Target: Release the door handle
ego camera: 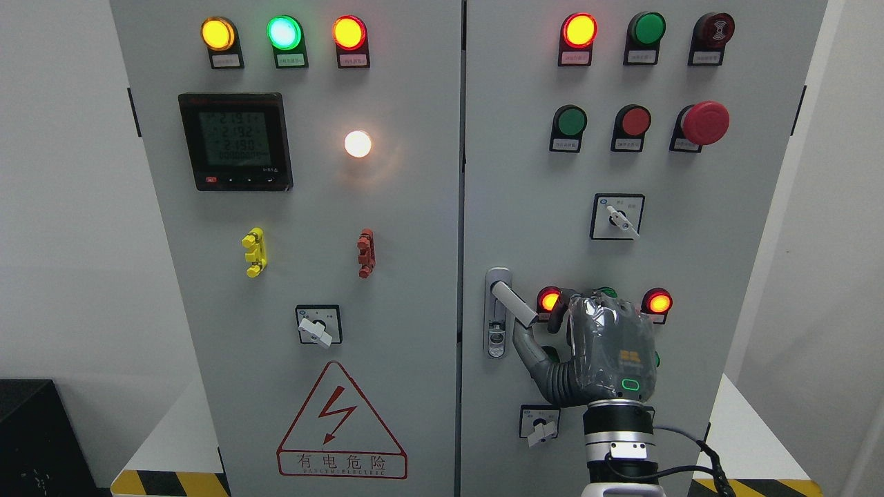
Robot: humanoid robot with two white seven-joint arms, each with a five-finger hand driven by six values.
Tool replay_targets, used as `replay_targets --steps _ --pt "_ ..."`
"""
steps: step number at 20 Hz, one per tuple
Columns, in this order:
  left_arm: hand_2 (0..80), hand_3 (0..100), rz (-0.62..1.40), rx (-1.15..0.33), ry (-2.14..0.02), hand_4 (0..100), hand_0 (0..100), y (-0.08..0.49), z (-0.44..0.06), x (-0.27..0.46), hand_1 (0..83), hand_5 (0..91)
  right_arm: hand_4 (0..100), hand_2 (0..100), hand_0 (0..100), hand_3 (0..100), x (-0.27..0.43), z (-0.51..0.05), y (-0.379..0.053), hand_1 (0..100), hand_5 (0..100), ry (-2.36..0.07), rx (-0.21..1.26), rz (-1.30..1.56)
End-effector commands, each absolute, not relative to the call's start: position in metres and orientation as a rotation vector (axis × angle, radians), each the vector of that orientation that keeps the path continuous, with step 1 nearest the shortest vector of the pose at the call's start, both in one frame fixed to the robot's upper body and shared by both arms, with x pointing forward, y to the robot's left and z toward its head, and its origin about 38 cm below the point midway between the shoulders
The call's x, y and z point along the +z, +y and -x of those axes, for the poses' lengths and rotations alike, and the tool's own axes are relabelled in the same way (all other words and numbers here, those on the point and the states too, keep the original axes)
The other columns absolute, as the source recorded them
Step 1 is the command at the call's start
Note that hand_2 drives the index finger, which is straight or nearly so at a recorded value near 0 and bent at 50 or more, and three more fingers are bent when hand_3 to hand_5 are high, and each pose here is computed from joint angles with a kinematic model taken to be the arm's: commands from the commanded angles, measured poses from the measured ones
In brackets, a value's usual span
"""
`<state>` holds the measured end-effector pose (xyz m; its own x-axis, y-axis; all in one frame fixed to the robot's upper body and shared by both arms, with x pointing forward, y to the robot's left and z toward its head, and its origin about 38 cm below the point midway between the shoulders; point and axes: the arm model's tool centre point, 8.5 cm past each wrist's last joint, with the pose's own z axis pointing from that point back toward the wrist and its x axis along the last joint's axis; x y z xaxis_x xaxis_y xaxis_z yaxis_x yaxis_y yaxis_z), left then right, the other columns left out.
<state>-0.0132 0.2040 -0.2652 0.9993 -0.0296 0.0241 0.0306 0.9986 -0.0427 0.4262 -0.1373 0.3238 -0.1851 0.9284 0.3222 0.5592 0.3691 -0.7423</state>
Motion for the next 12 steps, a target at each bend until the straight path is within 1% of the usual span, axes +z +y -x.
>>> replay_targets --steps 1,12 --pt "4.5 11 0.044 -0.03 -0.029 1 0 0.2039 0.0126 -0.2652 0.0 0.0 75 72 40 97 0.3243 -0.4265 -0.1403 42 67 -1.859 0.602 1.298" --pt "4.6 10 0.044 -0.03 -0.027 1 0 0.2039 0.0128 -0.2652 0.0 0.0 75 71 40 97 0.3254 -0.4262 -0.1397 42 67 -1.863 0.601 1.298"
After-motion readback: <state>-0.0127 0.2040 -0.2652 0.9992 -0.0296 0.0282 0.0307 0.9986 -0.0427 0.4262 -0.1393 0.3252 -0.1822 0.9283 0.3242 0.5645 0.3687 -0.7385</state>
